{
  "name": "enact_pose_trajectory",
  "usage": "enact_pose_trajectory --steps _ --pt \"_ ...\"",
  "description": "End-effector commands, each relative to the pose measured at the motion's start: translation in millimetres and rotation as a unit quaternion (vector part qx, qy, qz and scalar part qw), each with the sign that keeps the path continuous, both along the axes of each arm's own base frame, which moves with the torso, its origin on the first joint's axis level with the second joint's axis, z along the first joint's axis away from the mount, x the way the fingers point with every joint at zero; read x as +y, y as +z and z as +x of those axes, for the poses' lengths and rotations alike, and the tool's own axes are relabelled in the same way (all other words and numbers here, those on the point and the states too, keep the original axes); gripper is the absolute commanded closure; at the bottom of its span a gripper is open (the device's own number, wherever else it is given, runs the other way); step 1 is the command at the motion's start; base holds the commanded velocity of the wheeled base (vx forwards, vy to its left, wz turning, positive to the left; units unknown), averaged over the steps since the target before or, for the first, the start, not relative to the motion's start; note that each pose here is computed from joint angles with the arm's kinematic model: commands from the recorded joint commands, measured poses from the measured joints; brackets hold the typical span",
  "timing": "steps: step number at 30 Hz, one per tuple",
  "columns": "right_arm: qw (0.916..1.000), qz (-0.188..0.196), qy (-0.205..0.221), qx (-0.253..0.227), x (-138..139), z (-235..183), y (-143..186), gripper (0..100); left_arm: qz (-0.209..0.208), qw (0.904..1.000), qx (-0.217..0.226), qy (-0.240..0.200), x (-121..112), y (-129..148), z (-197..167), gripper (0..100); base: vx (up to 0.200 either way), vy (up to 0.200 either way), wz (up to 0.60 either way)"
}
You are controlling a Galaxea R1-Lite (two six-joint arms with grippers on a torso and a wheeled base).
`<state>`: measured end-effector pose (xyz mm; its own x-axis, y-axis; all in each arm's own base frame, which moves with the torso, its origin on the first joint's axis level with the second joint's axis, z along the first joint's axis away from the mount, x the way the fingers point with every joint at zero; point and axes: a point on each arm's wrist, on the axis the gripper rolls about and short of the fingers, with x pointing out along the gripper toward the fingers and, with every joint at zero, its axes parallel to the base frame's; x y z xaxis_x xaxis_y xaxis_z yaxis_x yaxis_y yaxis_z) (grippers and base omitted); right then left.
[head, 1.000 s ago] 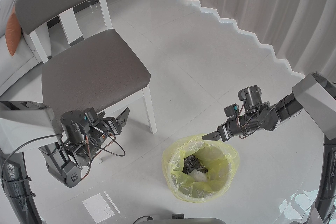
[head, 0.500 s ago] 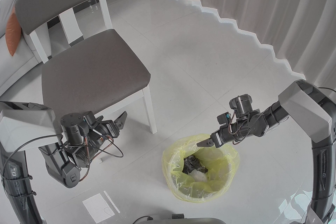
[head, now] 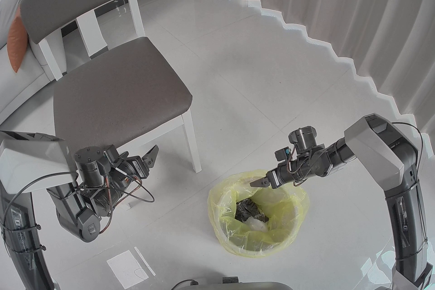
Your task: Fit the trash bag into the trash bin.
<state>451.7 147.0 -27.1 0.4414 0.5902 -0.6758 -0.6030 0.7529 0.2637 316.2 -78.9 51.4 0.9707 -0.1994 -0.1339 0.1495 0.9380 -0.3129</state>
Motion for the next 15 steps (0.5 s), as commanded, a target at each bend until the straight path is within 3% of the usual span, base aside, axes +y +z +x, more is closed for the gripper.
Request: enact_pose_trajectory --steps 1,8,15 --pt "0.9999 -0.003 -0.004 0.012 -2 8 -14 0 -0.003 1.0 -0.009 0.001 1 2 1 0 0.0 0.0 0.0" --pt "0.9997 -0.008 -0.001 0.024 -1 9 -15 0 -0.002 1.0 -0.009 0.004 2 2 0 0 0.0 0.0 0.0" --pt "1.0 -0.003 0.008 0.002 4 1 16 0 -0.003 0.9999 -0.015 0.003 1 6 -1 0 0.0 0.0 0.0"
